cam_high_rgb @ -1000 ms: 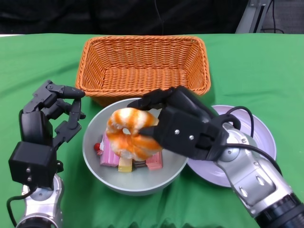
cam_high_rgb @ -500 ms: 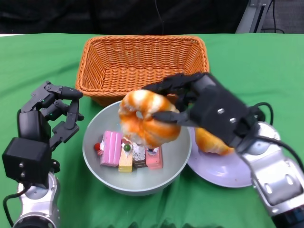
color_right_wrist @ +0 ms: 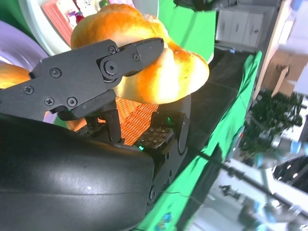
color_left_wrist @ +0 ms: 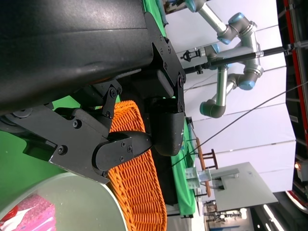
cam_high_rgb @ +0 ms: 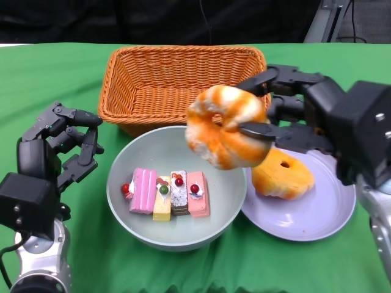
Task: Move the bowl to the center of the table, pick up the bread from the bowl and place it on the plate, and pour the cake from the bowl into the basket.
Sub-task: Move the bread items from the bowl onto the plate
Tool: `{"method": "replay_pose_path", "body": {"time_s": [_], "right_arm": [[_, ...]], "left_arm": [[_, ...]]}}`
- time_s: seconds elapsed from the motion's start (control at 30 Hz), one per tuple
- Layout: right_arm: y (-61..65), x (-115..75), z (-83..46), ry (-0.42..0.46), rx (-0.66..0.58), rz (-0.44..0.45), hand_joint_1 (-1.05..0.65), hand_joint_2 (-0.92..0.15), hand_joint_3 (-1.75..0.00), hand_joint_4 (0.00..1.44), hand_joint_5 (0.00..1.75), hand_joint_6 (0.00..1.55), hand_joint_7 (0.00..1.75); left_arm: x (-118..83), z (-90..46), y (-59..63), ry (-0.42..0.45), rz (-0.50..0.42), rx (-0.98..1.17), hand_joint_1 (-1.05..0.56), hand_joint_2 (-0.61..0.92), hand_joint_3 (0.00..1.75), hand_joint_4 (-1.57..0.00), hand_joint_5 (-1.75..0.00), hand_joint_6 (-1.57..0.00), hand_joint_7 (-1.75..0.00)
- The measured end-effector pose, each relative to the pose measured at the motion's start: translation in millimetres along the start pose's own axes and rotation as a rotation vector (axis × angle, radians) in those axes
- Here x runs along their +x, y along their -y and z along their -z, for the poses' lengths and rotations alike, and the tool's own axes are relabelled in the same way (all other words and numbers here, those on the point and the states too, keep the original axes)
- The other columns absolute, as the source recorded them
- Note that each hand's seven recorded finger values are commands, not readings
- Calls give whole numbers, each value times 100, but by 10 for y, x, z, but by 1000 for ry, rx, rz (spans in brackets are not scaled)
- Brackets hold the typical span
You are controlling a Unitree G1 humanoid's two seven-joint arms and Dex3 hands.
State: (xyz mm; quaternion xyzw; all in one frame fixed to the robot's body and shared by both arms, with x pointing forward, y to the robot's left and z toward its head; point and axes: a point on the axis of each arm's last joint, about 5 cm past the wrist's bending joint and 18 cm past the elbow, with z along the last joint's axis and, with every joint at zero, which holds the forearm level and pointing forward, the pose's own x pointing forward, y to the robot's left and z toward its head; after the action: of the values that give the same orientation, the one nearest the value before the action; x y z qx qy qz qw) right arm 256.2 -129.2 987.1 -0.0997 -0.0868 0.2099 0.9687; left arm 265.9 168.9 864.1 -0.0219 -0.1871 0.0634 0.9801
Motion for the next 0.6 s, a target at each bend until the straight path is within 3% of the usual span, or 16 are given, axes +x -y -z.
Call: {"method": "replay_pose_path", "body": {"time_s": [0.2, 0.6], "right_arm": [[152, -135, 24, -55, 45, 56, -13, -92, -24, 62, 170, 57, 130], [299, -367, 199, -165, 56, 148, -9, -92, -29, 55, 175, 52, 135]], "left_arm": [[3, -1, -19, -1, -1, -3, -19, 68, 82, -85, -152, -85, -117], [10, -6, -53, 1, 1, 3, -19, 69, 81, -84, -151, -85, -115]]}}
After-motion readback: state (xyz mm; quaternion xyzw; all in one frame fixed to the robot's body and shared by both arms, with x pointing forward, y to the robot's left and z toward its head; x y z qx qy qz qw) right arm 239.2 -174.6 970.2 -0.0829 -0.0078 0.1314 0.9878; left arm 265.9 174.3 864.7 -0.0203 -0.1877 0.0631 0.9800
